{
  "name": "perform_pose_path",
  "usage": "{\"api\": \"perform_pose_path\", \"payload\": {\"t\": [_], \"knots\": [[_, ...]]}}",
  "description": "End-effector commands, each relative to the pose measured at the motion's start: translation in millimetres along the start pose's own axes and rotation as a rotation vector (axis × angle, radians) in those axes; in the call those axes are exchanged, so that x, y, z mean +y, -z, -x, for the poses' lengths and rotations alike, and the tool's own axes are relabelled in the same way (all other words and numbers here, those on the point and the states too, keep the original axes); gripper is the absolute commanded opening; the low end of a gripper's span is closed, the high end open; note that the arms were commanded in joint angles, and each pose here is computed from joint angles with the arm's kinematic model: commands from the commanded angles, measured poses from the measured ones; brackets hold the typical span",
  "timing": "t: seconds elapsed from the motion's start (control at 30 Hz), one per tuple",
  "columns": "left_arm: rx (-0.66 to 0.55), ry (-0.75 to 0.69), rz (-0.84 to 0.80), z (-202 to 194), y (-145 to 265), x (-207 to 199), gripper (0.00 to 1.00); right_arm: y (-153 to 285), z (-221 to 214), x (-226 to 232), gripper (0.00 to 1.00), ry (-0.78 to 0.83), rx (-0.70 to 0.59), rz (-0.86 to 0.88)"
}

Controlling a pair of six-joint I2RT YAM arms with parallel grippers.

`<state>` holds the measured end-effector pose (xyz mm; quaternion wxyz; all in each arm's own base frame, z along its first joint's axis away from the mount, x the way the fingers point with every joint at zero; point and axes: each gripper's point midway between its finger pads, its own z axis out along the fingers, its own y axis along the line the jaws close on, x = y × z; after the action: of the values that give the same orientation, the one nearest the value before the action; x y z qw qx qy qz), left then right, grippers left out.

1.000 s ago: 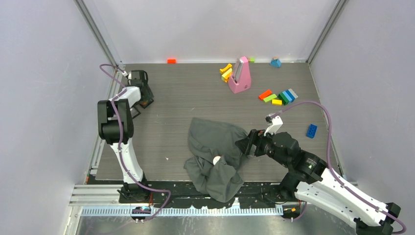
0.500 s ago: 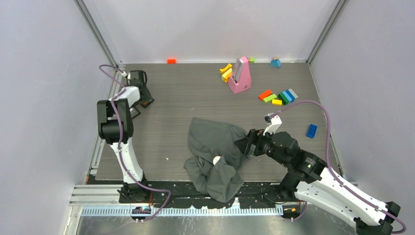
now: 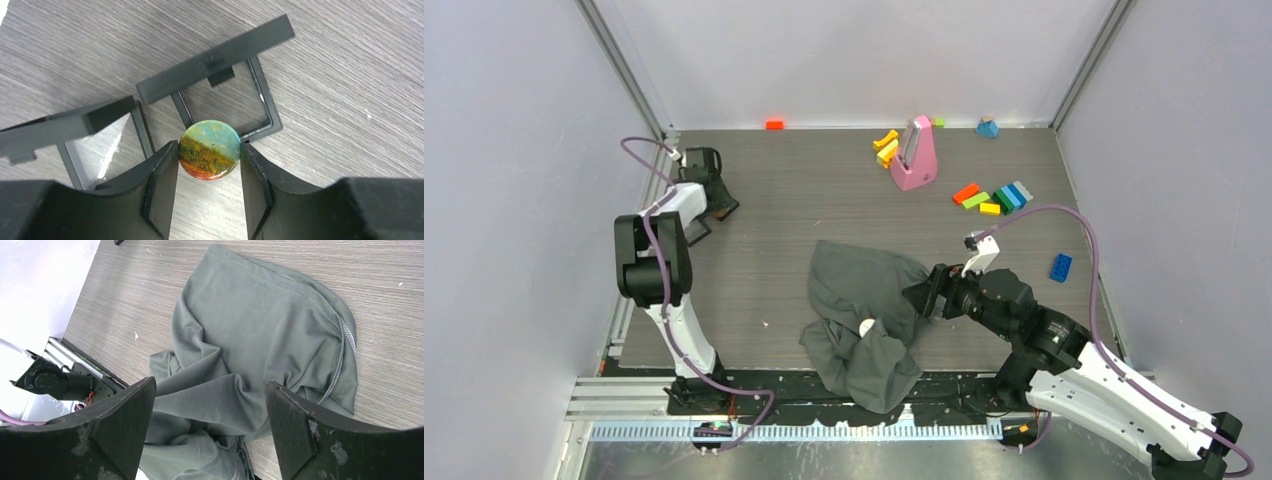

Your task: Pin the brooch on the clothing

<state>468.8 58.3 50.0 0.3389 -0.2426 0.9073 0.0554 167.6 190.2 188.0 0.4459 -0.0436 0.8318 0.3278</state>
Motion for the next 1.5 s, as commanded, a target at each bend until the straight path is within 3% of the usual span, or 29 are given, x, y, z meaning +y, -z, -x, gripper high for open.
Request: {"api": "perform_pose_path", "payload": {"t": [0.0,0.27,0.67,0.87,1.27,1.47], "knots": [[-0.094,0.046,-0.067,26,31,-7,0.42,0,14,11,0.85,-0.004,-0.056,0.047],[-0.052,0.073,-0.203,-11,73,-32,0.41,1,17,16,0.85,-0.014,-0.059,0.065],[0.004,-0.14,-0.592,-120,205,-118,0.41,-2,25,21,0.84,-0.115,-0.021,0.023],[-0.059,-0.268,-0.836,-178,263,-140,0.41,-6,22,27,0.81,-0.252,0.011,0.021],[-0.214,-0.456,-1.184,-221,332,-157,0.41,-27,3,69,0.6,-0.469,0.169,0.17],[-0.24,-0.502,-1.264,-225,351,-157,0.4,-43,4,85,0.57,-0.469,0.199,0.193]]}}
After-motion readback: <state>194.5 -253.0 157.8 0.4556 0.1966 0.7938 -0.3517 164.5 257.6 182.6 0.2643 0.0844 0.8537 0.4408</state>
